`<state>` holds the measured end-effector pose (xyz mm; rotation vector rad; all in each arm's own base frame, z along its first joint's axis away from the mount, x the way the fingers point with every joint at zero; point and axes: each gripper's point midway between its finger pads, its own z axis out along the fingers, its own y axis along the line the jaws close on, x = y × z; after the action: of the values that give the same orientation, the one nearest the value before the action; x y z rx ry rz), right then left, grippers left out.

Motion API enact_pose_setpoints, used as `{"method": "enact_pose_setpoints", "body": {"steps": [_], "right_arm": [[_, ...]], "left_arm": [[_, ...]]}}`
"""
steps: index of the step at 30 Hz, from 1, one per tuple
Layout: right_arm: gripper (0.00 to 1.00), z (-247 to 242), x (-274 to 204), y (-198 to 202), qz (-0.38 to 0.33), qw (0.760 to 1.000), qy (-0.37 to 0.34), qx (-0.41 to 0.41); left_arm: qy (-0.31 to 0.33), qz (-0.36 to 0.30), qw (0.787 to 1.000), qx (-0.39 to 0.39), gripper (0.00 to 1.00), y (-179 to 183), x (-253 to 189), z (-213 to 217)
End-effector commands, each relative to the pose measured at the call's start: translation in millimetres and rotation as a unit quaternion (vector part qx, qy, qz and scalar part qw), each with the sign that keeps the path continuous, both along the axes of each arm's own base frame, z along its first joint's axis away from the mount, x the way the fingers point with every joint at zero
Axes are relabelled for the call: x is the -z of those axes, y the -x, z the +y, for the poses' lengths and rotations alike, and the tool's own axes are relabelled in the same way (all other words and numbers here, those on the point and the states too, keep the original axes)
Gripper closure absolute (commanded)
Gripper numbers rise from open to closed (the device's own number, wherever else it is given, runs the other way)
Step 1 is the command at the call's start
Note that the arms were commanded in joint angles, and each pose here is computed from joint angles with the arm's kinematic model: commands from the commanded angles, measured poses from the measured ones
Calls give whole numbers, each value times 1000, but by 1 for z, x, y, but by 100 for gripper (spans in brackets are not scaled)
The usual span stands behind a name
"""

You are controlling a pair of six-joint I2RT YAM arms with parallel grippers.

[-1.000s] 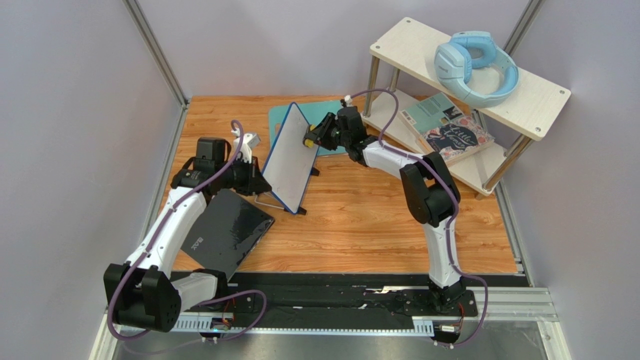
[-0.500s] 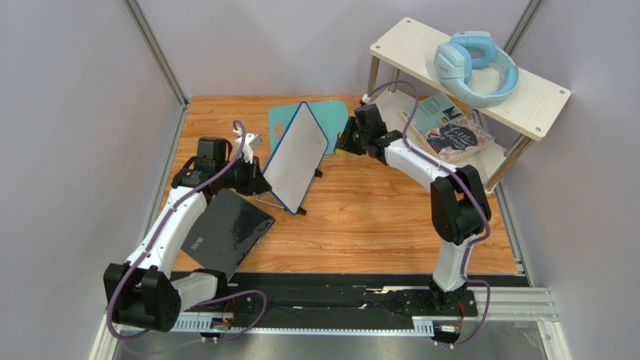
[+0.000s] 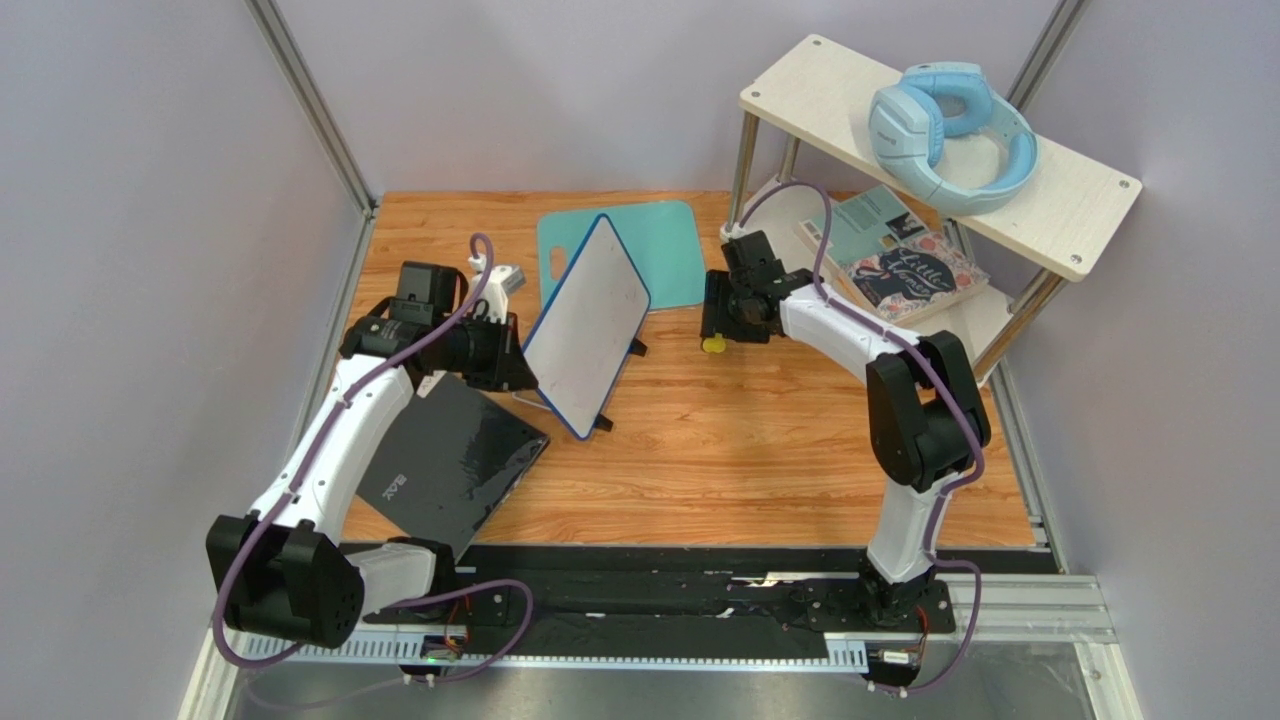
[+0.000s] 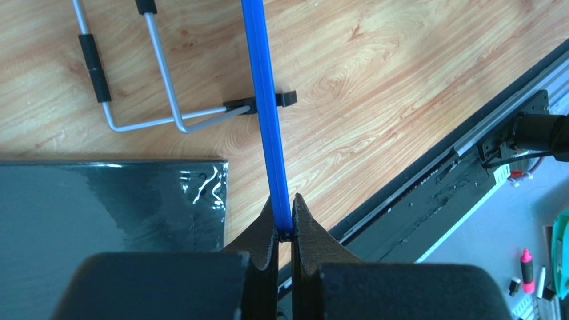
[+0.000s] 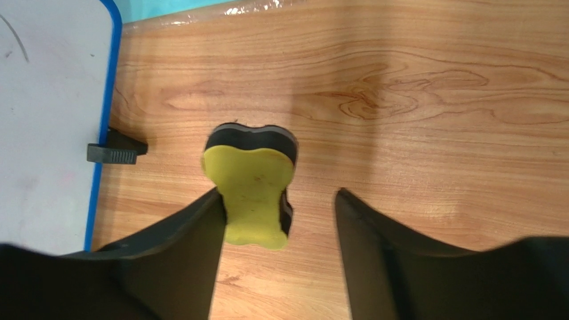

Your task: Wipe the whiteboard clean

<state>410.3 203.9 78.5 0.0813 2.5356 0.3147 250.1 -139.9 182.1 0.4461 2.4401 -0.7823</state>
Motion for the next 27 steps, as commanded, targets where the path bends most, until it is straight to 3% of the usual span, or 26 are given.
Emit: {"method": "enact_pose_setpoints", "body": {"steps": [1, 7, 14, 18, 23, 26, 27], "right_arm": [[26, -6, 3, 7, 7, 1000, 17, -14], [3, -1, -14, 11, -15, 999, -1, -28], [1, -11, -6, 10, 10, 998, 44, -33], [1, 5, 4, 19, 37, 996, 16, -75], [9, 40, -3, 26, 13, 990, -68, -121], [24, 59, -8, 17, -7, 987, -79, -141], [35, 63, -10, 12, -9, 987, -81, -142]], "left_arm": [[8, 52, 999, 9, 100, 26, 0, -4], [19, 52, 998, 13, 100, 30, -5, -7], [9, 82, 997, 10, 100, 34, 1, -4], [5, 84, 996, 9, 100, 34, 3, -3], [1, 85, 996, 8, 100, 33, 5, -2], [-3, 91, 996, 7, 100, 34, 6, -1], [-6, 93, 996, 7, 100, 34, 6, 0]]}}
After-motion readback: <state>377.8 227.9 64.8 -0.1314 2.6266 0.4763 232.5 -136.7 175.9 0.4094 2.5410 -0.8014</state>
